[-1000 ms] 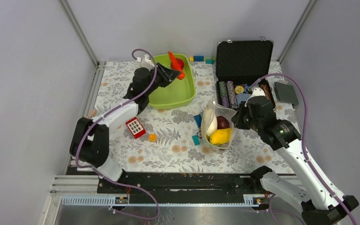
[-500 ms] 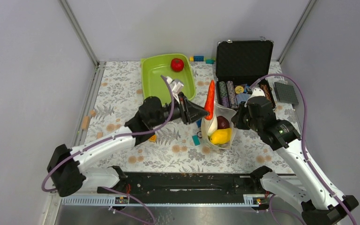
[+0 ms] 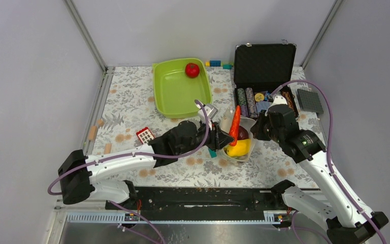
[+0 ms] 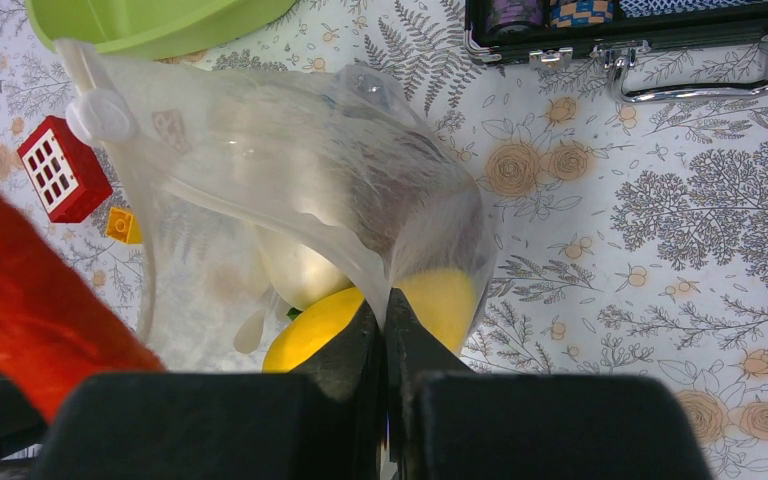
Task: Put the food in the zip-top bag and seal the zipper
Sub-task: Place the fake vegetable in the zipper food storage bag.
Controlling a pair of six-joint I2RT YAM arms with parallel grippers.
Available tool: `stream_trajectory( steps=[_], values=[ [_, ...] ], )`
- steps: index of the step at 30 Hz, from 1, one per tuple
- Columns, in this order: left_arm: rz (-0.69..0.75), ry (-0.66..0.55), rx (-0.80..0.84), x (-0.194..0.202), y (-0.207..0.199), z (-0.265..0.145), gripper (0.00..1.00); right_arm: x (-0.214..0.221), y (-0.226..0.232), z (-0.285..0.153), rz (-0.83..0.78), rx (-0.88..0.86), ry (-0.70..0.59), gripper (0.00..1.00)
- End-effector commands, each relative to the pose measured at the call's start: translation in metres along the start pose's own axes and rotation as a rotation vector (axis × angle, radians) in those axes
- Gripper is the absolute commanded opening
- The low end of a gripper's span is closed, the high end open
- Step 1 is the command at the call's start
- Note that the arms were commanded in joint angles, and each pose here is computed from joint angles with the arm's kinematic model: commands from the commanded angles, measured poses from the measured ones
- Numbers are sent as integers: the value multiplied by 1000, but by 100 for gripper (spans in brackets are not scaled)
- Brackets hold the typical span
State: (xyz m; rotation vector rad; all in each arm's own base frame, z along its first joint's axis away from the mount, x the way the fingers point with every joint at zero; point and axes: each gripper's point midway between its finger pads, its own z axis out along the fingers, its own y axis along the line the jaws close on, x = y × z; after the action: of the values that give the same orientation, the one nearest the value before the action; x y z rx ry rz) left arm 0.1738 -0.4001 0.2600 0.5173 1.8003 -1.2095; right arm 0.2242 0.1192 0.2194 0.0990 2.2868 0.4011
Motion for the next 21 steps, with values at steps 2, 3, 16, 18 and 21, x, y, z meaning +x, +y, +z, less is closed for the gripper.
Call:
stream_trajectory(
  steps=[2, 3, 16, 18, 21],
  values=[
    [12, -77, 15, -24, -25, 3, 6, -9, 3, -3, 17, -17, -44, 0],
    [9, -68, 12, -20, -26, 4, 8, -10, 3, -4, 16, -15, -48, 0],
    [36, -32, -17, -10, -32, 6, 89, -10, 2, -4, 15, -12, -53, 0],
    [40, -51, -5, -15, -34, 4, 98, -10, 2, -4, 15, -12, -53, 0],
    [53, -70, 6, -22, -38, 0, 99, -10, 2, -4, 15, -13, -49, 0]
  ],
)
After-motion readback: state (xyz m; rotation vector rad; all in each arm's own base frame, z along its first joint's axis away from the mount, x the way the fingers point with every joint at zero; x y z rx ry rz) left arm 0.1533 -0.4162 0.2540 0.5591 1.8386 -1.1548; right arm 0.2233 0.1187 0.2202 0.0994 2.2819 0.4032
